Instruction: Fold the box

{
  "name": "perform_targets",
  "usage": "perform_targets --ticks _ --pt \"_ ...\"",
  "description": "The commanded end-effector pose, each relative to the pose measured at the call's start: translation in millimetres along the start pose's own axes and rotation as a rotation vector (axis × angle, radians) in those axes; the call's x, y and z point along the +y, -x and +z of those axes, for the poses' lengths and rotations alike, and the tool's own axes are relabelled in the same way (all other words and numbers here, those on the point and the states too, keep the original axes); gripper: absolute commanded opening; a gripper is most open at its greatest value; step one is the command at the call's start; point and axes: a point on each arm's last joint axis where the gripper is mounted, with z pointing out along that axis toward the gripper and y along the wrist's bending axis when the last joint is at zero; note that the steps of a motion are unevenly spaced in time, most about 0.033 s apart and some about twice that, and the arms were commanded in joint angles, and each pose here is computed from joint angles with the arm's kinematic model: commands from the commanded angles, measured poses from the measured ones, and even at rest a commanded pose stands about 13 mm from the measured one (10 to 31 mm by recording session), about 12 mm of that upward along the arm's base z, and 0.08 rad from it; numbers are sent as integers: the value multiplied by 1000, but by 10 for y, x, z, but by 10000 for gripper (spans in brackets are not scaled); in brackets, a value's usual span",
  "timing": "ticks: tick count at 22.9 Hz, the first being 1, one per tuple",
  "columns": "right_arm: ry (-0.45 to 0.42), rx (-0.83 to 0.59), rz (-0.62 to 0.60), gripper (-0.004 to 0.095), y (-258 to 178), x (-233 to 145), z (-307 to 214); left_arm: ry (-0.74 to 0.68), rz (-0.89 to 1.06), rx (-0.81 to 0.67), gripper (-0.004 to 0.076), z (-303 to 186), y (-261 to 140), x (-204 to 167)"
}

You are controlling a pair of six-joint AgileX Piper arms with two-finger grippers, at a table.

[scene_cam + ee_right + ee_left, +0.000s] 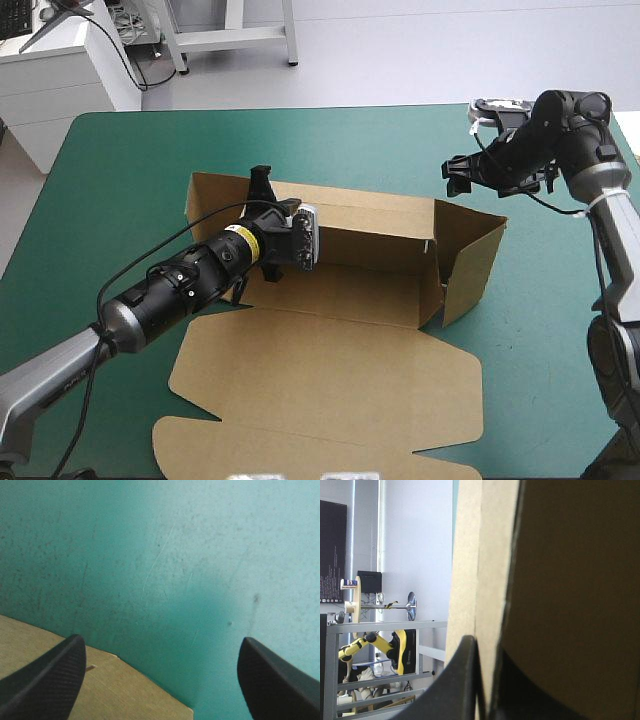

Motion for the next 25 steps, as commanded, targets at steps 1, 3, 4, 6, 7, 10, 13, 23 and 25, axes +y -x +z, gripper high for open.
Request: perform_targets --ticks 1,3,4,6,7,10,13,23,25 --pt "-1 -29 6 760 -120 13 -243 -55 -64 37 -8 18 -6 -83" --pt "-1 -13 9 760 -186 11 -239 -55 -68 37 -8 18 -6 -83" --pt "-1 -15 5 760 -215 15 -262 -55 -68 37 -8 18 -6 -83" --pt "-8 -21 -5 760 -275 20 -327 -55 -68 37 -8 18 -6 -83" --pt "-11 -25 -7 760 -313 25 -367 -55 -68 37 -8 18 -6 -83" --pt "-11 -47 -16 760 -474 46 -495 -55 -68 37 -8 18 -6 -83" --pt "12 -53 -31 760 -611 58 -465 -54 -68 36 -8 19 -5 -82" --pt "164 -345 -276 760 -1317 188 -399 -53 -65 35 -8 19 -4 -81" --pt "190 -309 -306 760 -1363 209 -389 -53 -65 35 -8 19 -4 -81"
